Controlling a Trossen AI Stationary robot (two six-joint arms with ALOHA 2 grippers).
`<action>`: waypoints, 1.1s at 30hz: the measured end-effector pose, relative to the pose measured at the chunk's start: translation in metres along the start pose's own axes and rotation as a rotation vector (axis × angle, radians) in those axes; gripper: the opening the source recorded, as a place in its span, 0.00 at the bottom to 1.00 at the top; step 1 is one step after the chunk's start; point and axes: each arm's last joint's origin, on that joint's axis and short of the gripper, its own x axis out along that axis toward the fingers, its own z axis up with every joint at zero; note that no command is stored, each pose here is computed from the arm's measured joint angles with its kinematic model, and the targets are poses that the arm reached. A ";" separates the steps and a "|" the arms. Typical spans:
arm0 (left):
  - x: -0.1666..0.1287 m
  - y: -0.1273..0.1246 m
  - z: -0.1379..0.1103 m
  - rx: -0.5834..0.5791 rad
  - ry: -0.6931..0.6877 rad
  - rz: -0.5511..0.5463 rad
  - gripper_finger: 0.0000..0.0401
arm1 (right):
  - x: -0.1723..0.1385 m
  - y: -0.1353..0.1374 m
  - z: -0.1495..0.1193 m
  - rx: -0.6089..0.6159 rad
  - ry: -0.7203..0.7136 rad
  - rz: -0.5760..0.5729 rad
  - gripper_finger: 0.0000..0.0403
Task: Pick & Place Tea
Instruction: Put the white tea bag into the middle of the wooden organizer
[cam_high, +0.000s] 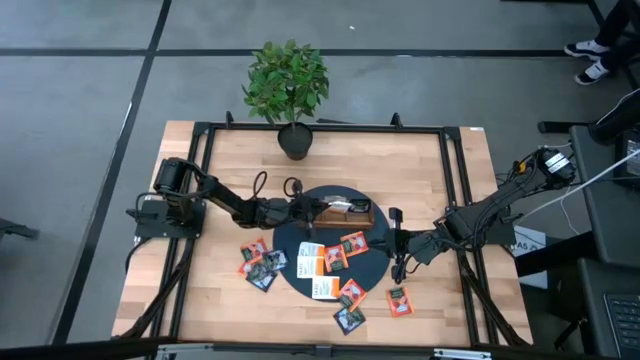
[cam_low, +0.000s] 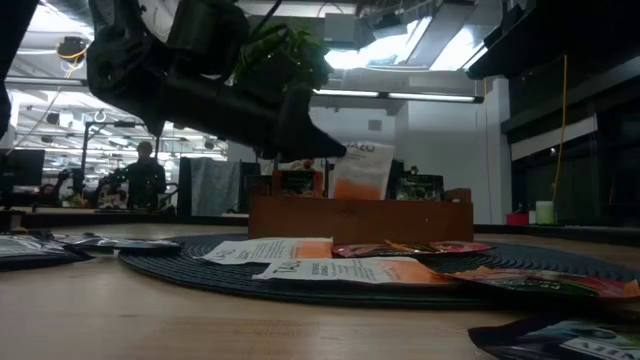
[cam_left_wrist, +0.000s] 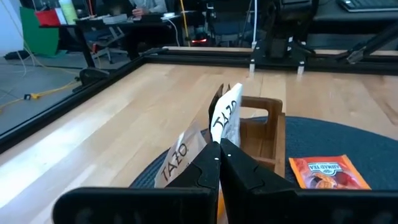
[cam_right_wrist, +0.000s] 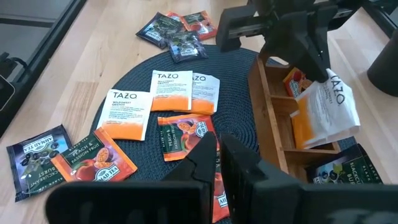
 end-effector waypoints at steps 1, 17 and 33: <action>0.000 0.000 0.000 0.001 0.002 0.007 0.01 | 0.000 0.000 0.000 0.000 0.000 0.000 0.06; 0.002 0.004 0.001 0.003 -0.007 0.000 0.00 | 0.000 0.000 0.000 0.000 0.000 0.000 0.06; 0.009 0.007 -0.012 -0.019 -0.016 -0.011 0.01 | 0.000 0.000 0.000 0.000 0.000 0.000 0.06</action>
